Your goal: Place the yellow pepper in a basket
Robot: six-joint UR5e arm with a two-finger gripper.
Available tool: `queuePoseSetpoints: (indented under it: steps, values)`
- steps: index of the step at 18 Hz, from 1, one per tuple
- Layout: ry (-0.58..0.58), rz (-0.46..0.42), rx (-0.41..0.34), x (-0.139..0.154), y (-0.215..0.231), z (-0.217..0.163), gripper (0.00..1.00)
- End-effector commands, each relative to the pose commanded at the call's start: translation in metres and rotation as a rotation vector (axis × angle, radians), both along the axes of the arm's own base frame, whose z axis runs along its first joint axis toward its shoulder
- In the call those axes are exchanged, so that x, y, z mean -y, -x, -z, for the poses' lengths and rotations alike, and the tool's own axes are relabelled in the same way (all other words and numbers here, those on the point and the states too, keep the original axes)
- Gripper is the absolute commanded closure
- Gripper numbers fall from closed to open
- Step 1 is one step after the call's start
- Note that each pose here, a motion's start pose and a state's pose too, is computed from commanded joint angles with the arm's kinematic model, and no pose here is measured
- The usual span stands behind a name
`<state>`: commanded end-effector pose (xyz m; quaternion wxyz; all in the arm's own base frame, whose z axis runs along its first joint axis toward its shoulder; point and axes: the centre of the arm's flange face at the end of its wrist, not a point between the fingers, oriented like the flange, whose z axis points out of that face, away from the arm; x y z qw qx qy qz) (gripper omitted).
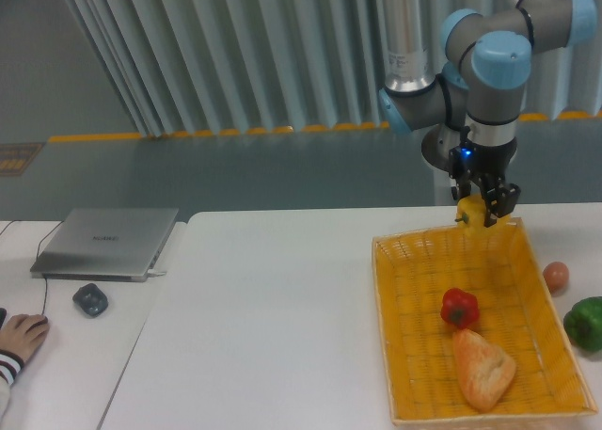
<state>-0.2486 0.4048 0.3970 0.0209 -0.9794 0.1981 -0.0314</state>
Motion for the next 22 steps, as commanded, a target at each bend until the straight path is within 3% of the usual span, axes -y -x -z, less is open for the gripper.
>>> queuePoseSetpoints:
  steps: [1, 5, 7, 16, 18, 22]
  values:
    - [-0.001, 0.008, -0.001, -0.001, -0.002, -0.001, 0.41]
    - [-0.002, 0.012, 0.001, -0.002, -0.002, 0.001, 0.09]
    - [0.000, 0.009, 0.002, -0.003, -0.001, 0.001, 0.01]
    - [0.017, 0.012, -0.038, -0.002, 0.007, -0.006, 0.00]
    - [0.076, 0.025, -0.105, -0.004, 0.022, -0.012, 0.00]
    - [0.065, 0.012, -0.125, -0.010, 0.067, -0.023, 0.00]
